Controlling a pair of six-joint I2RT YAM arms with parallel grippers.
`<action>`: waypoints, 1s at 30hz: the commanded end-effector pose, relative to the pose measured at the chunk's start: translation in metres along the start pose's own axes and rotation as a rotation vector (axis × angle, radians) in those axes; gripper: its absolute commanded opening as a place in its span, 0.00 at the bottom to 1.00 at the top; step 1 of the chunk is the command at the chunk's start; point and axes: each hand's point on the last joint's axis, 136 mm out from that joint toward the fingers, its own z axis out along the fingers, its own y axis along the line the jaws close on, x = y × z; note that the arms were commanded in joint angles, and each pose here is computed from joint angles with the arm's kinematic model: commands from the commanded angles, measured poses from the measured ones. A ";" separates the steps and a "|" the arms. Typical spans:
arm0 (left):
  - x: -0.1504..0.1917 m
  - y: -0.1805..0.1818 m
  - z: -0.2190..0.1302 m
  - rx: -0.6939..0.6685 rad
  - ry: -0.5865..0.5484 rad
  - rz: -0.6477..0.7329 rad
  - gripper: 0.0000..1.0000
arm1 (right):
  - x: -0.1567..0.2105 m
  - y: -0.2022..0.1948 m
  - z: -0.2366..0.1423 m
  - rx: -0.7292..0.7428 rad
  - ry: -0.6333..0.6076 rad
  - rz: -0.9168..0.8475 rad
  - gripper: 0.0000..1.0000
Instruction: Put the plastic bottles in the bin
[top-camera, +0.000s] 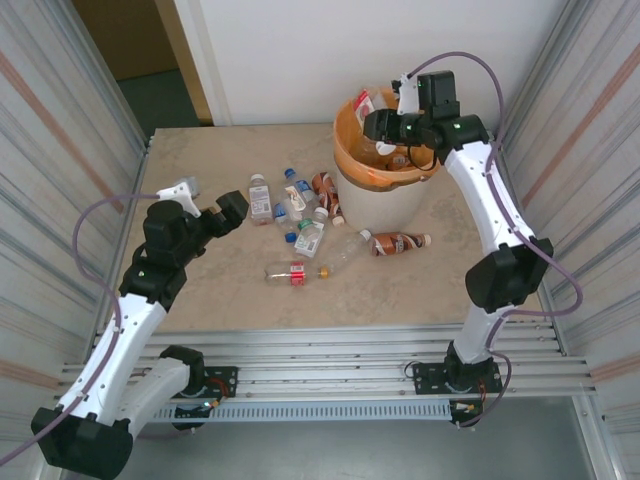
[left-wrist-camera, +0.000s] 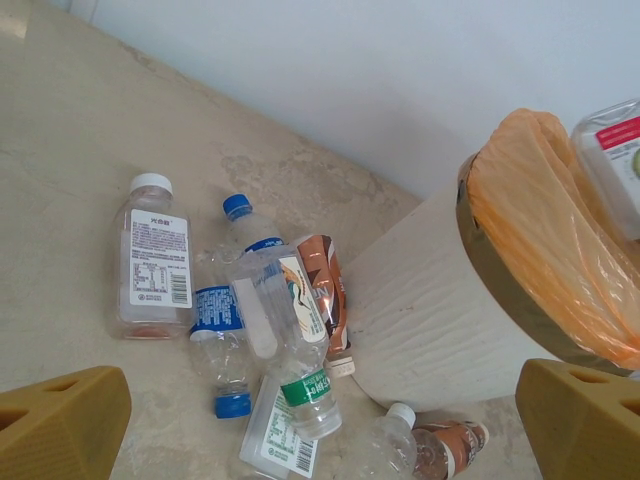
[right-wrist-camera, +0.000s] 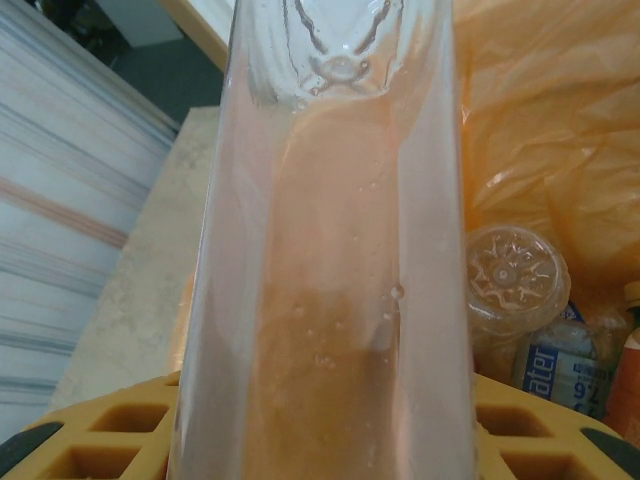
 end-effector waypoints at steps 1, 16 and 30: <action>0.004 0.006 0.001 -0.010 0.012 -0.007 0.99 | 0.004 0.000 0.003 -0.012 0.048 -0.047 0.23; 0.004 0.011 0.008 -0.024 0.027 -0.021 0.99 | 0.038 -0.014 0.025 0.009 0.195 -0.088 0.36; 0.009 0.013 0.015 -0.028 0.056 -0.020 0.99 | 0.012 -0.009 0.001 0.104 0.119 -0.166 0.75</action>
